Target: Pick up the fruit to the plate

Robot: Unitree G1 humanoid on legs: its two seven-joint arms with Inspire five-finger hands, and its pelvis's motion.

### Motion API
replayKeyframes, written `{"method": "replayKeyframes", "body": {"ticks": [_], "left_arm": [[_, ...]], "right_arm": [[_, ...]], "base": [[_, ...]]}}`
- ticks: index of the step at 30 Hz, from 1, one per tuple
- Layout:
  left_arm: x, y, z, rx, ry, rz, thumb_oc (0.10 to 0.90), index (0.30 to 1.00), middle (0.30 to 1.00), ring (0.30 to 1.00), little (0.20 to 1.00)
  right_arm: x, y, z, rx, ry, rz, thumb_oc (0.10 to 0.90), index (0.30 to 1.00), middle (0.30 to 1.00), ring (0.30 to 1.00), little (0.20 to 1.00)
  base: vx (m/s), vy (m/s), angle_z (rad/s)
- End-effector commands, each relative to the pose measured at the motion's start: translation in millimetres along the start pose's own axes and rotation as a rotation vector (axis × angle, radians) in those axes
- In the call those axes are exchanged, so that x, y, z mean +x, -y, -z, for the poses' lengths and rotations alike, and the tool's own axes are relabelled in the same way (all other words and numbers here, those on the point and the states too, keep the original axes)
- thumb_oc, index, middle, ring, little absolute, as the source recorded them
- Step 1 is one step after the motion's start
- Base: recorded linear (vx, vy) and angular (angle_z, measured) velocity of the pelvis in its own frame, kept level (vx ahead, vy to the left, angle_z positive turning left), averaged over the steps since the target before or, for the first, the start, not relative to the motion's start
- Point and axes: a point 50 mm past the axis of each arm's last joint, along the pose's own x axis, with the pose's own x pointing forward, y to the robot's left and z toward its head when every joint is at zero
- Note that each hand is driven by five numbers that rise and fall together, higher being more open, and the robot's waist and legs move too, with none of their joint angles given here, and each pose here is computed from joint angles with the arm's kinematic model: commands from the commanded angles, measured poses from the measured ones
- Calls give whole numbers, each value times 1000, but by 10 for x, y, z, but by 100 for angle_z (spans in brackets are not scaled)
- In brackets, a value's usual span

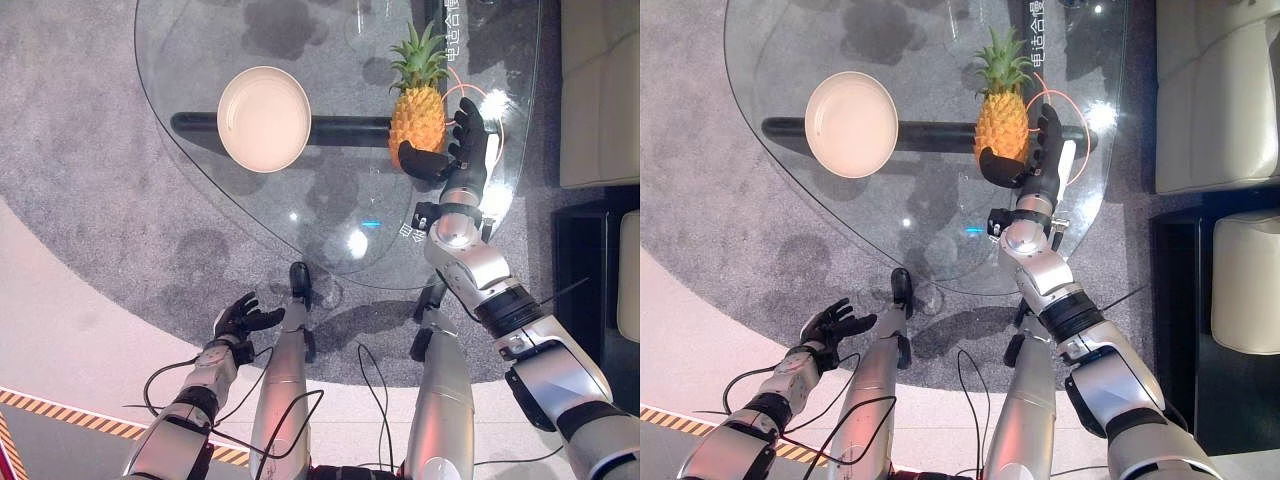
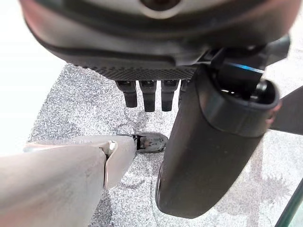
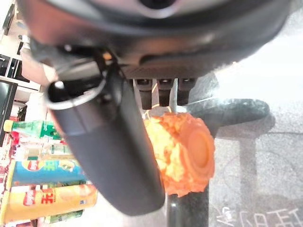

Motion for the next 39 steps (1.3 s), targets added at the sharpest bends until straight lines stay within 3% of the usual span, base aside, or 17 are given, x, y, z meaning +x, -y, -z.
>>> {"method": "replayKeyframes", "body": {"ticks": [1,3,4,5,6,7,29,33,39], "left_arm": [[-79,-115,278,86,-86,-13,800,900,900,900,900],[-78,-110,275,89,-87,-11,800,900,900,900,900],[-76,-110,268,91,-86,-10,800,900,900,900,900],[-74,-114,263,92,-86,-9,800,900,900,900,900],[-74,-110,264,94,-85,-8,800,900,900,900,900],[-73,-111,262,95,-84,-6,800,900,900,900,900],[-54,-110,175,62,-67,-6,800,900,900,900,900],[-51,-118,128,-11,-31,-29,800,900,900,900,900],[-26,-165,-203,-274,135,-103,800,900,900,900,900]], "right_arm": [[117,24,-463,-57,193,41,800,900,900,900,900],[144,32,-443,-103,179,48,800,900,900,900,900],[159,39,-424,-137,171,51,751,858,858,858,851],[179,48,-405,-165,159,53,449,599,599,599,549],[196,54,-387,-187,149,57,375,535,535,535,475],[210,63,-370,-205,141,60,100,300,300,300,200],[334,139,-264,-242,38,76,100,300,300,300,200],[334,151,-325,-254,95,88,100,300,300,300,200],[284,173,-524,-295,255,125,100,300,300,300,200]], "base": [[0,0,0],[2,-3,2],[4,-8,4],[3,-7,3],[0,0,0],[0,0,0],[0,0,0],[0,0,0],[-33,15,0]]}}
